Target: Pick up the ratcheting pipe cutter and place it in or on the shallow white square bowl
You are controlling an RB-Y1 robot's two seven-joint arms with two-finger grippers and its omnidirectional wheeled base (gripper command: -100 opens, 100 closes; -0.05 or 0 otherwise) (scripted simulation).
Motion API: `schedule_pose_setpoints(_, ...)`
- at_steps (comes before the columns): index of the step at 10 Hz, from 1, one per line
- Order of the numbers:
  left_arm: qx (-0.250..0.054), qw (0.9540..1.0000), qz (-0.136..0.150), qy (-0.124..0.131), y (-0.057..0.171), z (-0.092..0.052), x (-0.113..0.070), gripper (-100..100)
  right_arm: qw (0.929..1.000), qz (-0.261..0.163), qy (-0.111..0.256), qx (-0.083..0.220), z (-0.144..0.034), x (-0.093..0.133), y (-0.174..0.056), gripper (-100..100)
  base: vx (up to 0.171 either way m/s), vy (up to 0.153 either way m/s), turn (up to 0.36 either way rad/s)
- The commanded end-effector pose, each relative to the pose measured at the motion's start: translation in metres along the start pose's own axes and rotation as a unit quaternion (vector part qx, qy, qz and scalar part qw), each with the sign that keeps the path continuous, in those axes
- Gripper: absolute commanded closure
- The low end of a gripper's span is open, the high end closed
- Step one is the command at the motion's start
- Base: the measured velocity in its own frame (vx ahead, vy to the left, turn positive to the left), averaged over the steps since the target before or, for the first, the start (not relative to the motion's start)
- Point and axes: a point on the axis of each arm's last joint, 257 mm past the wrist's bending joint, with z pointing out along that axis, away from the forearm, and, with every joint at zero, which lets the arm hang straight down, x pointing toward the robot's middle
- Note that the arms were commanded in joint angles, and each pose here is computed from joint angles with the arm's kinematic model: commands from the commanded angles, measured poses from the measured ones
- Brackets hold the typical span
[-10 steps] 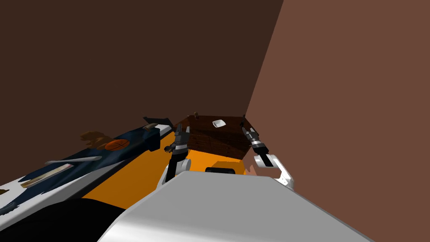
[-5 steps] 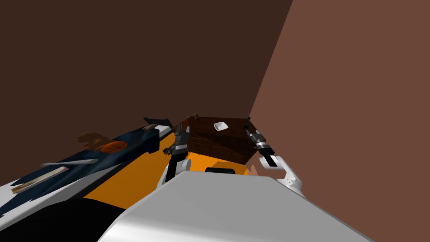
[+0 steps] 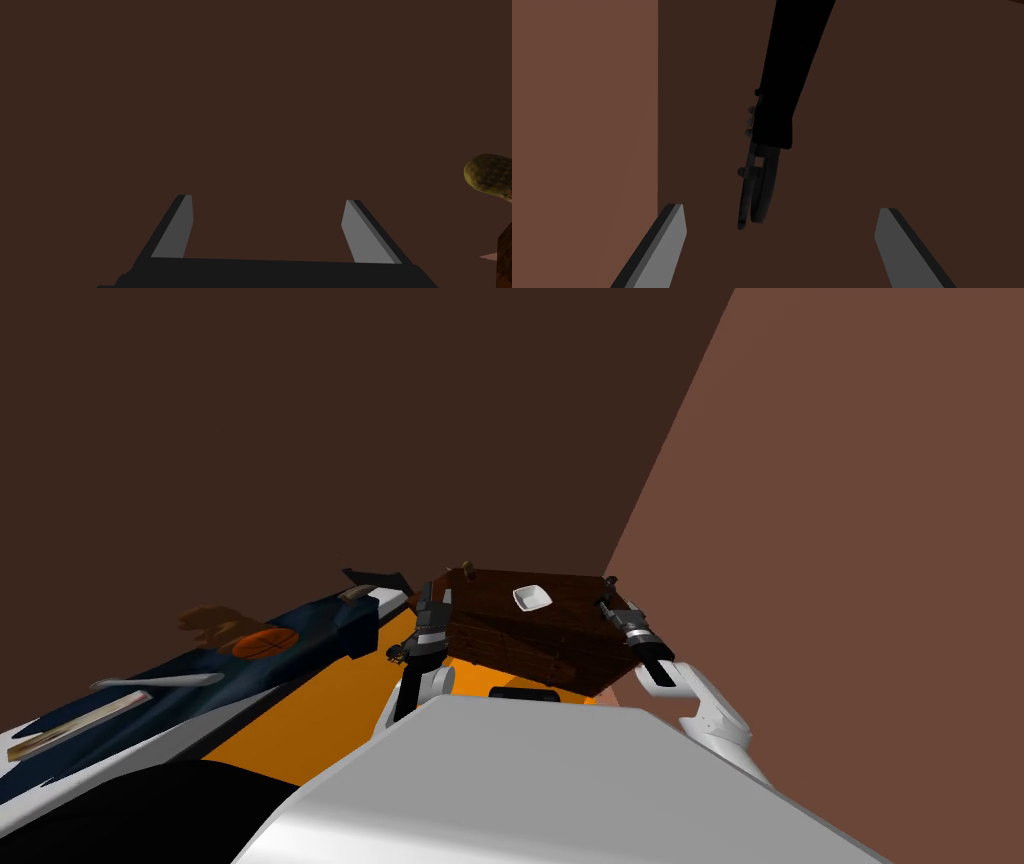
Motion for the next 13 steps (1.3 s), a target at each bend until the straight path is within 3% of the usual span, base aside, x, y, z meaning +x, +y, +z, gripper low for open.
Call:
schedule_pose_setpoints(1, 0.000, 1.0000, 0.000, 0.000, 0.000, 0.000, 0.000, 0, 0.9994, -0.031, 0.013, 0.013, -0.002, 0.011, -0.019, -100, 0.173, 0.043, 0.028)
schedule_pose_setpoints(2, 0.000, 1.0000, 0.000, 0.000, 0.000, 0.000, 0.000, 0, 0.9979, -0.057, 0.024, 0.022, -0.003, 0.017, -0.034, -100, 0.162, 0.024, 0.039)
schedule_pose_setpoints(3, 0.000, 1.0000, 0.000, 0.000, 0.000, 0.000, 0.000, 0, 0.9989, -0.041, 0.017, 0.016, 0.000, 0.013, -0.024, -100, 0.003, 0.022, -0.051)
schedule_pose_setpoints(4, 0.000, 1.0000, 0.000, 0.000, 0.000, 0.000, 0.000, 0, 0.9987, -0.044, 0.019, 0.018, 0.000, 0.014, -0.025, 0, 0.000, 0.000, 0.000)
schedule_pose_setpoints(5, 0.000, 1.0000, 0.000, 0.000, 0.000, 0.000, 0.000, 0, 0.9987, -0.044, 0.018, 0.017, 0.000, 0.014, -0.025, -100, 0.000, 0.000, 0.000)
schedule_pose_setpoints(6, 0.000, 1.0000, 0.000, 0.000, 0.000, 0.000, 0.000, 0, 0.9987, -0.044, 0.018, 0.017, 0.000, 0.014, -0.025, 100, 0.000, 0.000, 0.000)
schedule_pose_setpoints(10, 0.000, 1.0000, 0.000, 0.000, 0.000, 0.000, 0.000, 0, 0.9987, -0.044, 0.018, 0.018, 0.001, 0.013, -0.026, 100, 0.000, 0.000, 0.000)
schedule_pose_setpoints(11, 0.000, 1.0000, 0.000, 0.000, 0.000, 0.000, 0.000, 0, 0.9987, -0.044, 0.018, 0.018, 0.001, 0.013, -0.026, 0, 0.000, 0.000, 0.000)
schedule_pose_setpoints(12, 0.000, 1.0000, 0.000, 0.000, 0.000, 0.000, 0.000, 0, 0.9987, -0.044, 0.018, 0.018, 0.001, 0.013, -0.026, 100, 0.000, 0.000, 0.000)
schedule_pose_setpoints(13, 0.000, 1.0000, 0.000, 0.000, 0.000, 0.000, 0.000, 0, 0.9987, -0.044, 0.018, 0.018, 0.001, 0.013, -0.026, 0, 0.000, 0.000, 0.000)
